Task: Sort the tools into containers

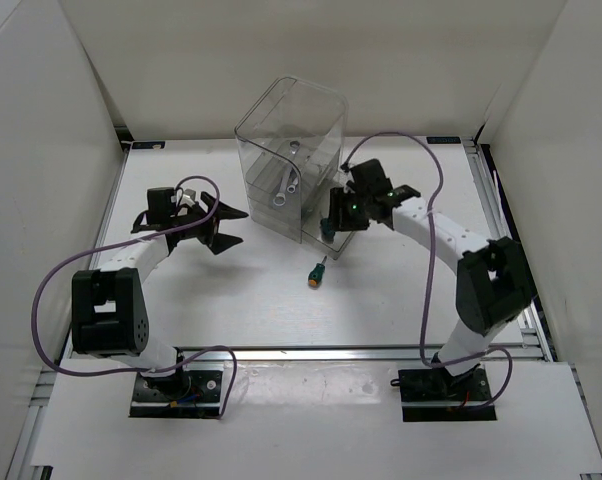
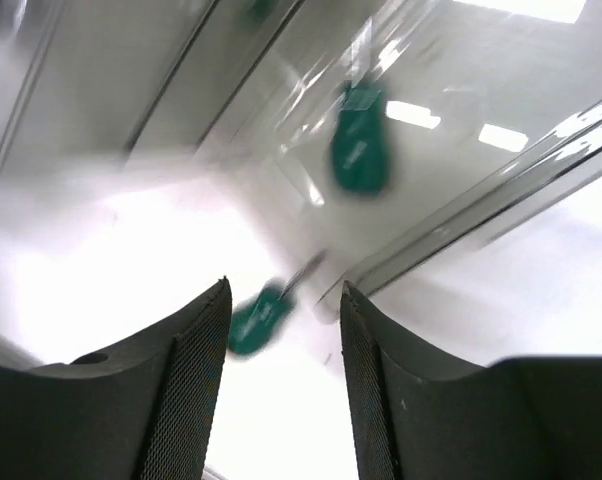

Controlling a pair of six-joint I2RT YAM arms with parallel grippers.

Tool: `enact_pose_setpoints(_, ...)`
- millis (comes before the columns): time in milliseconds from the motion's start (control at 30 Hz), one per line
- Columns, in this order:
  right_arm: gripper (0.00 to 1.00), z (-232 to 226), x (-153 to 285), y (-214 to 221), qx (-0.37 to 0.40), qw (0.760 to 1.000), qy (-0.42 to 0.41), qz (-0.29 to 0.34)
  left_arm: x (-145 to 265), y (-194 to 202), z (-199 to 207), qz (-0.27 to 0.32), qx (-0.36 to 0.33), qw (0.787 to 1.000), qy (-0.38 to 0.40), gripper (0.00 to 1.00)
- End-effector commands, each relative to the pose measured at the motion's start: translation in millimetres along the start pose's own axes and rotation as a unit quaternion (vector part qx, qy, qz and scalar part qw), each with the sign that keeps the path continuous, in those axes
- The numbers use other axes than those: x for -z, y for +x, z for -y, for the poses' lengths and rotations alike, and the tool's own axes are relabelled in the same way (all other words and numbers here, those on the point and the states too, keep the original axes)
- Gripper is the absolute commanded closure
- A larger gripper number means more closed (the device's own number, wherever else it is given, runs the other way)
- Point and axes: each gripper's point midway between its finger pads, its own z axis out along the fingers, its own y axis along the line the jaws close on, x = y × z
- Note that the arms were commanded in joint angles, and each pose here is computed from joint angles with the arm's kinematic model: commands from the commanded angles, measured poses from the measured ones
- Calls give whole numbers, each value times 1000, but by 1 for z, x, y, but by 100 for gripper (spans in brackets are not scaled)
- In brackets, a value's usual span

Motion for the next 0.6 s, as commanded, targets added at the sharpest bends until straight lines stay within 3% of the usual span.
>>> enact_pose_setpoints(0, 48, -38, 9, 32, 63, 997, -38, -2, 6, 5, 6, -4, -12, 1000, 5, 18)
enact_pose_setpoints(67, 45, -43, 11, 49, 76, 997, -28, -14, 7, 7, 2, -3, -17, 1000, -6, 1)
enact_pose_setpoints(233, 35, -47, 2, 80, 61, 996, 9, -68, 8, 13, -11, -6, -11, 1000, -22, 1)
enact_pose_setpoints(567, 36, -52, -16, 101, -22, 983, 38, -179, 13, 22, -21, -7, -9, 999, -33, 1)
